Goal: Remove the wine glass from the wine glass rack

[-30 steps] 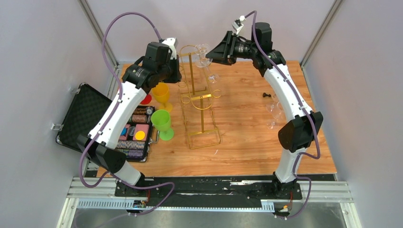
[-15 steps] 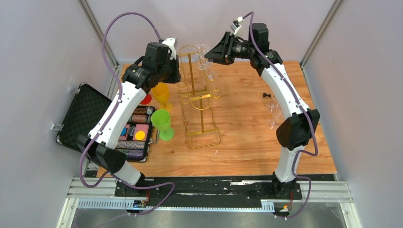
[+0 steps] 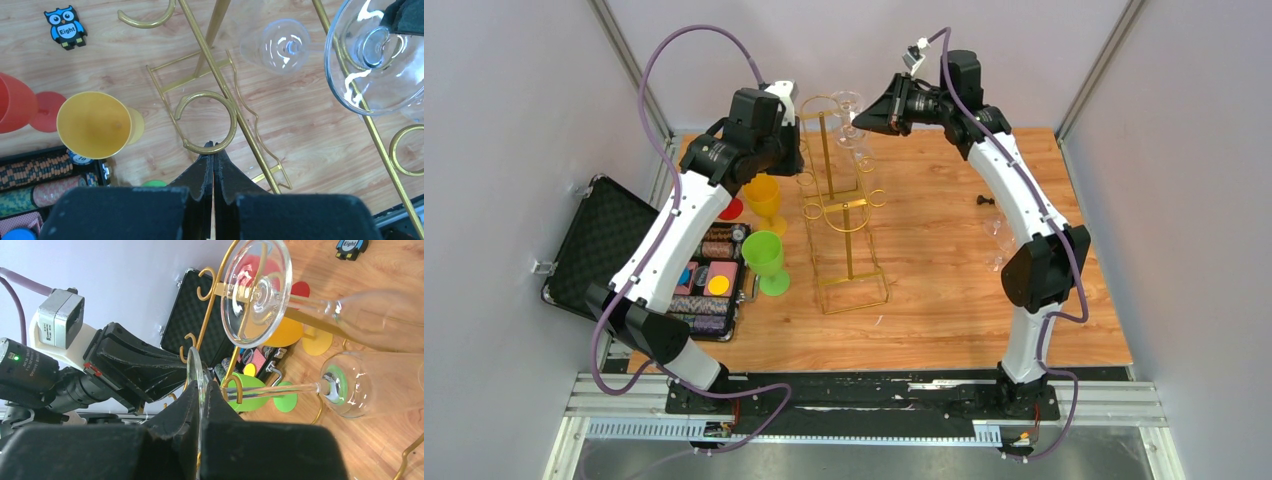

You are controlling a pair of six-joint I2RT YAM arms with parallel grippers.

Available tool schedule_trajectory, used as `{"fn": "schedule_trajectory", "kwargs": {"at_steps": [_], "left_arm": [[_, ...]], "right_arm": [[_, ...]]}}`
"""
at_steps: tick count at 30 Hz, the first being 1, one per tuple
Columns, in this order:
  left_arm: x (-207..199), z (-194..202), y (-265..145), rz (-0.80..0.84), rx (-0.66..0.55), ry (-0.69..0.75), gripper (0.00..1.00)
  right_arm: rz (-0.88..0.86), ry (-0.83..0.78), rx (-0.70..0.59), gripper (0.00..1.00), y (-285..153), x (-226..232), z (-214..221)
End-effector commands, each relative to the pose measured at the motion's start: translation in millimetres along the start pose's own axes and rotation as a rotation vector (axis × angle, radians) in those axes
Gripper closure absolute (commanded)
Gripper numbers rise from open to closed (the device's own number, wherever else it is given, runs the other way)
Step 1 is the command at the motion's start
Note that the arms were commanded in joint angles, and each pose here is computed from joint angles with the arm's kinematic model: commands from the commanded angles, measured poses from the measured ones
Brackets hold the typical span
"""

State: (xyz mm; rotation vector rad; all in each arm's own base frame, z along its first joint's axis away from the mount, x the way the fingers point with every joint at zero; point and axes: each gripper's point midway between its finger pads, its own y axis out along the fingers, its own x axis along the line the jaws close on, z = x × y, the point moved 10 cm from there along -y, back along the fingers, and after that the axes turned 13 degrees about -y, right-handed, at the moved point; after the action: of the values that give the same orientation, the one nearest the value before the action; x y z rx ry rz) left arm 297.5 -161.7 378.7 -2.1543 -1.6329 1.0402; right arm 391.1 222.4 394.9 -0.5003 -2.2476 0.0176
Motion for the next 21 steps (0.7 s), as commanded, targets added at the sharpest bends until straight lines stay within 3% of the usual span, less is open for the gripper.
{"fn": "schedule_trajectory", "kwargs": {"at_steps": [1, 21], "left_arm": [[-8, -12, -4, 0.05, -0.056, 0.018, 1.0], [0, -14, -13, 0.028, -0.079, 0.016, 1.0]], "right_arm": [[-0.091, -0.055, -0.002, 1.0, 0, 24, -4], [-0.04, 0.004, -0.141, 1.0, -34, 37, -30]]}}
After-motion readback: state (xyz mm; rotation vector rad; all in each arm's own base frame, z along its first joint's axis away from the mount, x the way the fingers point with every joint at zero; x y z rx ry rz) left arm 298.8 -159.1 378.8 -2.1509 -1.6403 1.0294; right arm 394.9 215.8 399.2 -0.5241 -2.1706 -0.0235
